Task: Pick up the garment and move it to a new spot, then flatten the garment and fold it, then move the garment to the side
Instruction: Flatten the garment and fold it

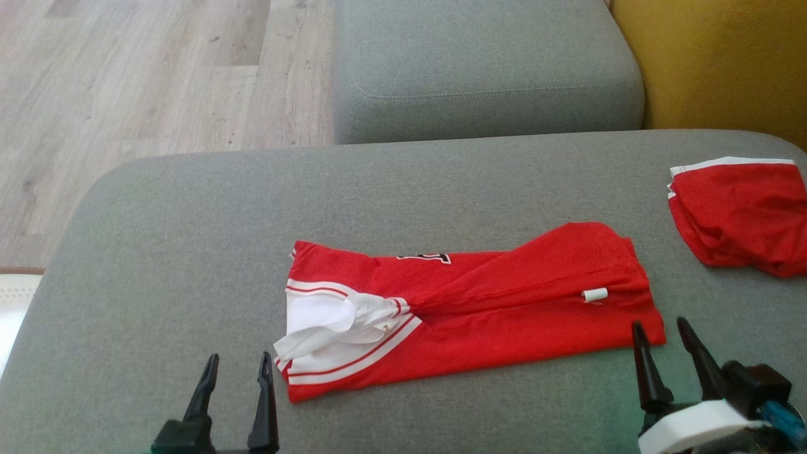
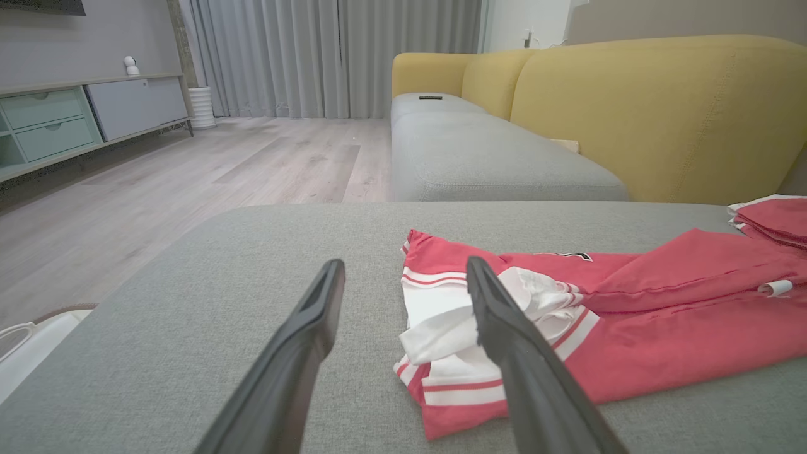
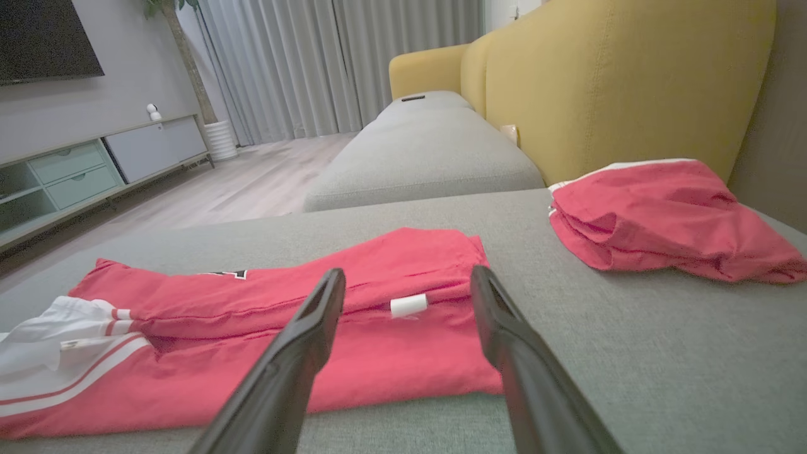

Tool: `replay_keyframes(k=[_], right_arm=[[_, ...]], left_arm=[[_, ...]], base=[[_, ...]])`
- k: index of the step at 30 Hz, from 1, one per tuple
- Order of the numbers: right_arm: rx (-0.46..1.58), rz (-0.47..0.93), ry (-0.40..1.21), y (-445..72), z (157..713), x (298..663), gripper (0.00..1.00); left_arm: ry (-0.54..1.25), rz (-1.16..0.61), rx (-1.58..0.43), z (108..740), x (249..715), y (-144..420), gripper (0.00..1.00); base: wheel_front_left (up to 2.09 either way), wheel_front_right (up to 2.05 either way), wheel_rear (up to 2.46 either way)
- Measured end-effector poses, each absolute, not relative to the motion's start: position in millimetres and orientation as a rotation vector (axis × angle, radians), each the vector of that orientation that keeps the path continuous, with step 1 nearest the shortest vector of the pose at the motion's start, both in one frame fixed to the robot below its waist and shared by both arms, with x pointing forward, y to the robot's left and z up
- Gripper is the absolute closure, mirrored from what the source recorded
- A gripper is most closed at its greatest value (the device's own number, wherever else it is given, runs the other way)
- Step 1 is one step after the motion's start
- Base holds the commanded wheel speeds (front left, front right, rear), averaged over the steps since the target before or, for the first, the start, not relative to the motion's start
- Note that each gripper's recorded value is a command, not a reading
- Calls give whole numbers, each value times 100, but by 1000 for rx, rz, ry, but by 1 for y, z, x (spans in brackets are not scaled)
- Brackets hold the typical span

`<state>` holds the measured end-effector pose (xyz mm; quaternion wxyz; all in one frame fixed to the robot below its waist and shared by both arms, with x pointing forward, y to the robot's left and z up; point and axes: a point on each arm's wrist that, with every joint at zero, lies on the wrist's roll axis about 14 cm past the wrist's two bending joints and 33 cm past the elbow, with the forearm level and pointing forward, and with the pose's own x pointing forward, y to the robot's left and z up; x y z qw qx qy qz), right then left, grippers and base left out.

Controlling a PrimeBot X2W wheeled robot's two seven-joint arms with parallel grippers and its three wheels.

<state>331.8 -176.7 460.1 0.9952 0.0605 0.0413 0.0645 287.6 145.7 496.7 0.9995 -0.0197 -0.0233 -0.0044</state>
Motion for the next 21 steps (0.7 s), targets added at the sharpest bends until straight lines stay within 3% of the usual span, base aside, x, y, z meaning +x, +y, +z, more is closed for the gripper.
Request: replay_keyframes(k=[6,14,21], right_arm=[[152,63,209,-192,431,330,0],[138,26,347,-213,436,390,0],[99,1,582,-229,398,403,0]], left_arm=[[-44,-22,-34,495,289,143,0],[-23,-44,-32,489,284,136,0],[21,-29,-31,478,288,140,0]], base=[[0,0,0],[0,0,0],[0,0,0]])
